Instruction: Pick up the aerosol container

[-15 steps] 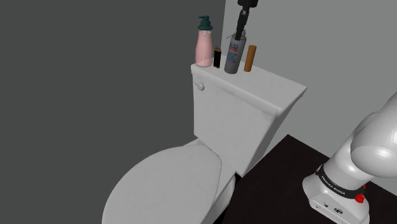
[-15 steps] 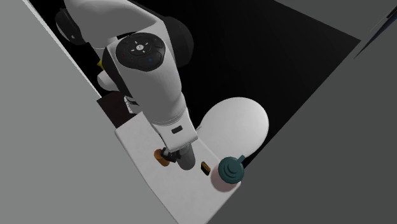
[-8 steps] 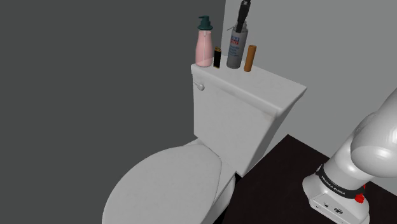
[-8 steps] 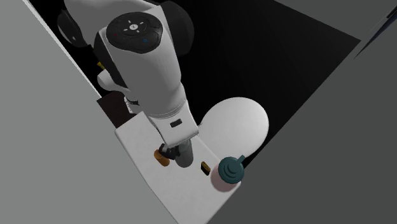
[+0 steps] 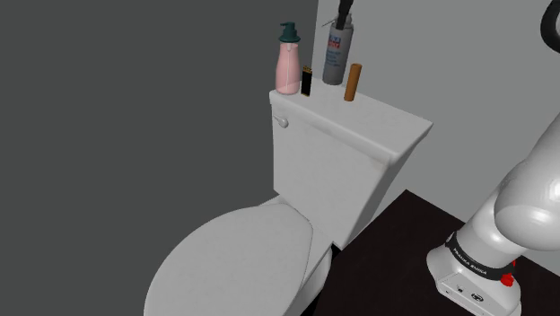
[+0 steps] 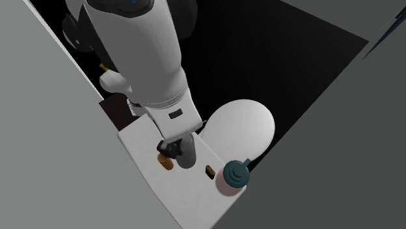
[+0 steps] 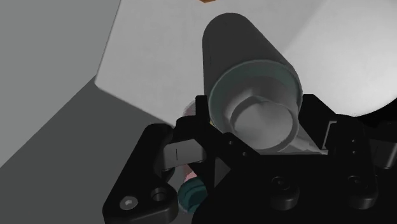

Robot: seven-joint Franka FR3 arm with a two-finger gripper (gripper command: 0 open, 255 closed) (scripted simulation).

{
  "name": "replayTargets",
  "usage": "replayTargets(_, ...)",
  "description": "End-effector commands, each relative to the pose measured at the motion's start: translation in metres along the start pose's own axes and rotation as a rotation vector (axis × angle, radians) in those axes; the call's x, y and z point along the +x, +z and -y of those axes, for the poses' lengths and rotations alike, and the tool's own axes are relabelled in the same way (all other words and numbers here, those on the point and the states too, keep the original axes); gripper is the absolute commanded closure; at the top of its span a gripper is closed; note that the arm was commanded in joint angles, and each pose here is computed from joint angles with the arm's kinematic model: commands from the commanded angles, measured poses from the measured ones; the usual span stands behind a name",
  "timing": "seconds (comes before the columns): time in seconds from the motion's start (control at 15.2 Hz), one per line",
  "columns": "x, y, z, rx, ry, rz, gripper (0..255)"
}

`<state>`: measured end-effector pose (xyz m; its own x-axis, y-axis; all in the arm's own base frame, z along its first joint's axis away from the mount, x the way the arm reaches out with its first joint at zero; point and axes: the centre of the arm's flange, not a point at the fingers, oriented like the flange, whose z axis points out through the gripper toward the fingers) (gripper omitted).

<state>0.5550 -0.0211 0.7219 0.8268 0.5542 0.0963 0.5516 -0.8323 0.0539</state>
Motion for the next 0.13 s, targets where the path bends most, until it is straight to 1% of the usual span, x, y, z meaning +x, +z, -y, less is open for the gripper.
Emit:
replayTargets(0.0, 0.0009, -0.0063, 0.0, 0.0, 0.0, 0.0, 255)
replayTargets(0.07, 0.0008, -0.0063, 0.0, 0.0, 0.0, 0.0, 255)
